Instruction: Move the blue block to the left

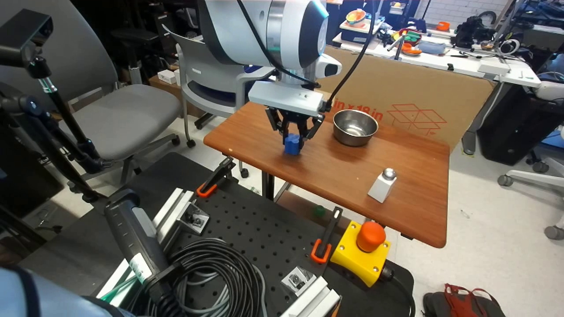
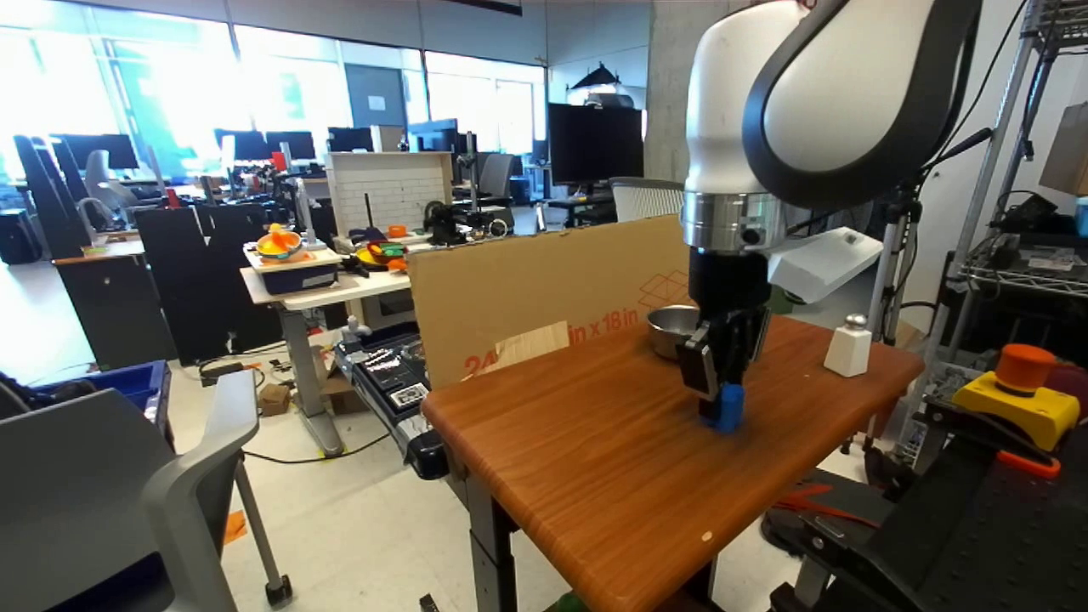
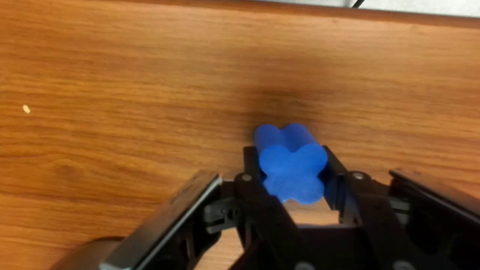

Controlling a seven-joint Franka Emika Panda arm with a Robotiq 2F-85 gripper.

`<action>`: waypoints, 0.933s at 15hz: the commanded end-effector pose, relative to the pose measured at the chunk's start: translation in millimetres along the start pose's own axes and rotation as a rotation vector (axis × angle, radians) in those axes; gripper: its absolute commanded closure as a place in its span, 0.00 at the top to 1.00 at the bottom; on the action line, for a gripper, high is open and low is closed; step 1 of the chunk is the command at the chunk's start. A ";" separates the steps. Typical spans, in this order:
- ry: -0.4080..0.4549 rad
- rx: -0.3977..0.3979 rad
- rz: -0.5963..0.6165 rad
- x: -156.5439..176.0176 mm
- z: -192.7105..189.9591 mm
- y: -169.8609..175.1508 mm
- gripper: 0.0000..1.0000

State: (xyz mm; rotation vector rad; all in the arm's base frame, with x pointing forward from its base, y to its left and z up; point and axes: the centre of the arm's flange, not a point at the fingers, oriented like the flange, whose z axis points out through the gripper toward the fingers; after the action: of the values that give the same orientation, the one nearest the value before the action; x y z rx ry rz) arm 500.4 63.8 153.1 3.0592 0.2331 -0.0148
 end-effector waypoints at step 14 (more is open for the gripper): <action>-0.064 0.029 0.165 -50.6 -64.2 55.1 1.00</action>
State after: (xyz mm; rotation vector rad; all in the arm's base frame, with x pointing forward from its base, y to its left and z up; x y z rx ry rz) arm 486.1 47.6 187.5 3.0732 0.1271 -0.0336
